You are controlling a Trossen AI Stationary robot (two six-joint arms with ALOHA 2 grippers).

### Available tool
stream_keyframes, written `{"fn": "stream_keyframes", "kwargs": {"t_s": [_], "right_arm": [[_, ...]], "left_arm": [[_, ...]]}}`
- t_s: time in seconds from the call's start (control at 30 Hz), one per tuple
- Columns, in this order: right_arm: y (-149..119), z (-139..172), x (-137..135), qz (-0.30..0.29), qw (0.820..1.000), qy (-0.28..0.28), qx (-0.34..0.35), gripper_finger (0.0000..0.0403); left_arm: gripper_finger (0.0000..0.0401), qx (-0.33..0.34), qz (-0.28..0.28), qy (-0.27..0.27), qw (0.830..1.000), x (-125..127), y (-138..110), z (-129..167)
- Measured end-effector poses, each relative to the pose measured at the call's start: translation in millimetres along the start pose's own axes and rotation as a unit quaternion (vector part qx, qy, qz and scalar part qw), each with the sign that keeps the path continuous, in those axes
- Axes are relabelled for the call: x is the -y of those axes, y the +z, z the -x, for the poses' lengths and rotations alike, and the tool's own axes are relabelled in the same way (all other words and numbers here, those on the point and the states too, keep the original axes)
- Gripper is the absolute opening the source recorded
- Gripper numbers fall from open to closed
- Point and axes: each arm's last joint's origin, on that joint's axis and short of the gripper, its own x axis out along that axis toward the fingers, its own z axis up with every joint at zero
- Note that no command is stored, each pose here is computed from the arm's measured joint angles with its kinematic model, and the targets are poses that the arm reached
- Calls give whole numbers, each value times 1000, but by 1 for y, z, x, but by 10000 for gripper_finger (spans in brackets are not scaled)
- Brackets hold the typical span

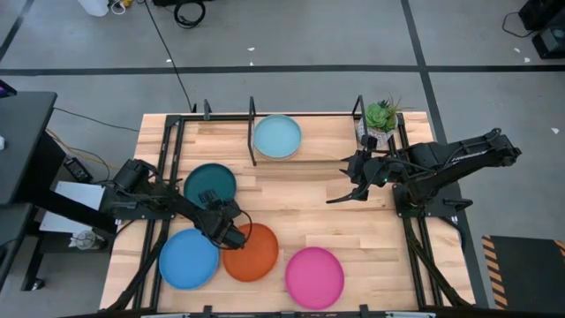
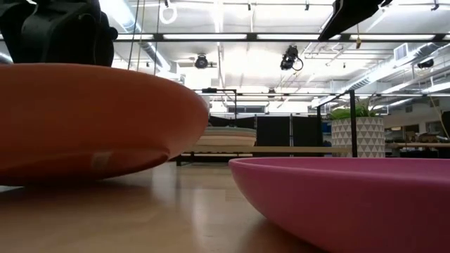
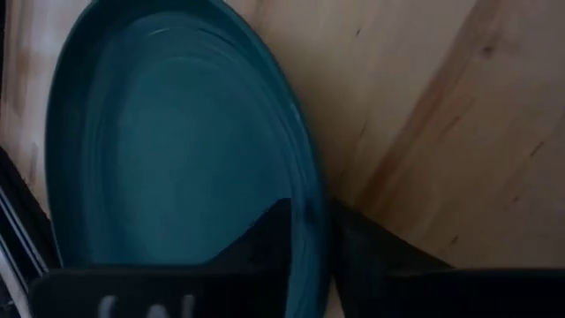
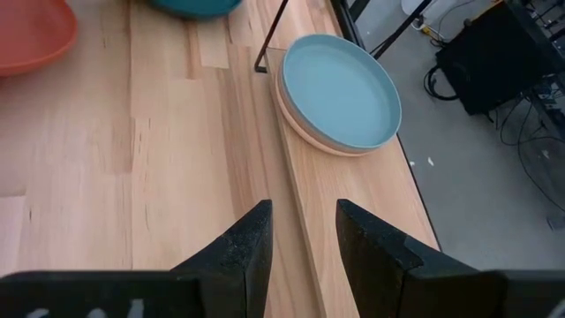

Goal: Place and stack plates onto a shelf
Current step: Put the dark blue plate on the shelf

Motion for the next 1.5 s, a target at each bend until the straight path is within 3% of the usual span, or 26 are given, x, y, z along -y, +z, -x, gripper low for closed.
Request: {"fn": "stream_keyframes", "kwargs": {"t_s": [0.2, 0.47, 0.77, 0.97, 1.17, 1.37, 1.5], "right_arm": [[0, 0, 0, 0, 1000, 0, 0, 133], [0, 0, 0, 0, 1000, 0, 0, 133], [0, 0, 0, 0, 1000, 0, 0, 133], [-2, 0, 0, -16, 1000, 5, -9, 133], [-8, 2, -4, -61, 997, 38, -38, 133], [-12, 10, -14, -89, 993, 54, -48, 133], [-13, 15, -21, -98, 993, 56, -39, 133]], "left_arm": [[17, -5, -1, -1, 1000, 0, 0, 0], [23, -20, -9, -13, 1000, 1, 10, 17], [22, 23, -90, -74, 993, 9, 42, 58], [23, 90, -166, -144, 971, 16, 68, 91], [23, 194, -230, -173, 938, 14, 104, 103], [24, 305, -301, -119, 896, -2, 154, 83], [24, 373, -304, -95, 872, -22, 195, 59]]}}
